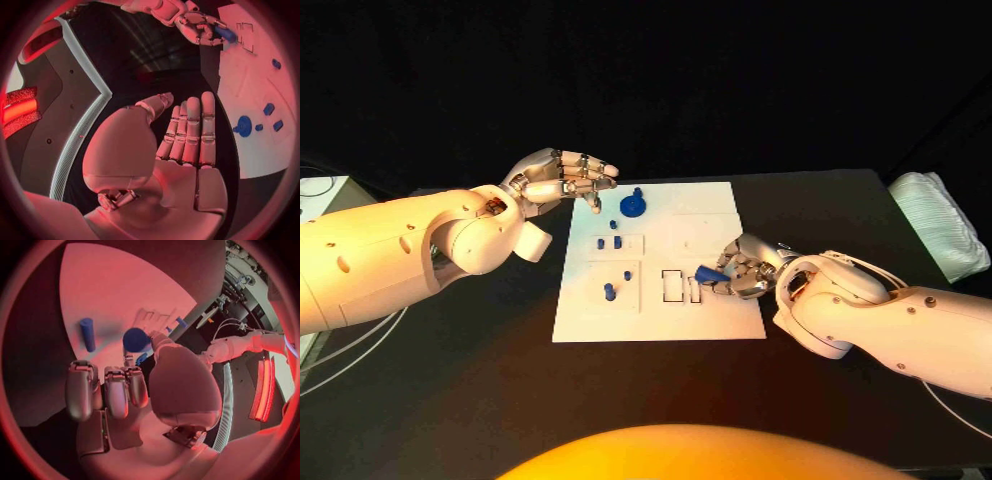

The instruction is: Assemble the parts on the task board

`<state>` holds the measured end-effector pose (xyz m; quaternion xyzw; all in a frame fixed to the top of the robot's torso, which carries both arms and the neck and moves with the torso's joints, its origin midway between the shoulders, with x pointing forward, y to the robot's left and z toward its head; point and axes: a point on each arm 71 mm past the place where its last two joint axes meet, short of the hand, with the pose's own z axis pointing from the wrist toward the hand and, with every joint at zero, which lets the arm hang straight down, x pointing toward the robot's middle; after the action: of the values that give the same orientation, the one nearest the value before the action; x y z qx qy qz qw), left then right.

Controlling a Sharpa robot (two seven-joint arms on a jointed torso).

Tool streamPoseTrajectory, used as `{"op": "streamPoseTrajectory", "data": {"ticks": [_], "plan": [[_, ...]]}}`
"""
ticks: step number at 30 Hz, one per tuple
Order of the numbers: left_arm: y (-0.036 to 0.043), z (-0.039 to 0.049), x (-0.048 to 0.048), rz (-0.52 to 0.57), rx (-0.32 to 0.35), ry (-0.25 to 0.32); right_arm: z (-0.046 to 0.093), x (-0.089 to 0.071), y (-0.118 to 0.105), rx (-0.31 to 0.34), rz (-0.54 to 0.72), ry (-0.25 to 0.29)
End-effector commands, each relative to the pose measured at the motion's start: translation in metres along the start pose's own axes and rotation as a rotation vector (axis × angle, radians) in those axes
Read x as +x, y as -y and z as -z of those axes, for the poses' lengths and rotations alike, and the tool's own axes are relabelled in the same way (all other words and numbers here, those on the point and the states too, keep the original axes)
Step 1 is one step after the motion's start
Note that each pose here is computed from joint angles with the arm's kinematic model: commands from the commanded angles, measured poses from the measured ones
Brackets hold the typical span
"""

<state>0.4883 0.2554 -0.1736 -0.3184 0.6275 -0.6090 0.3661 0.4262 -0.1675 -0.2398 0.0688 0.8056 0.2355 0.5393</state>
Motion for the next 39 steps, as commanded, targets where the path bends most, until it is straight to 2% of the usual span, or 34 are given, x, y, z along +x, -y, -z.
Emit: {"op": "streamPoseTrajectory", "data": {"ticks": [1,6,13,20,39], "plan": [[0.0006,-0.0007,0.0029,0.014,0.005,-0.025,0.001,-0.008,-0.008,-0.029,-0.08,0.031],[0.0007,-0.001,0.004,0.016,0.003,-0.031,-0.002,-0.006,-0.017,-0.031,-0.088,-0.021],[0.0008,-0.0011,0.005,0.017,0.001,-0.034,-0.011,0.011,-0.022,-0.002,-0.082,-0.113],[0.0009,-0.0007,0.0049,0.017,0.0,-0.034,-0.016,0.023,-0.026,0.014,-0.067,-0.156],[0.0002,-0.0013,0.0047,0.017,-0.004,-0.035,-0.026,0.027,-0.037,-0.014,0.008,-0.107]]}}
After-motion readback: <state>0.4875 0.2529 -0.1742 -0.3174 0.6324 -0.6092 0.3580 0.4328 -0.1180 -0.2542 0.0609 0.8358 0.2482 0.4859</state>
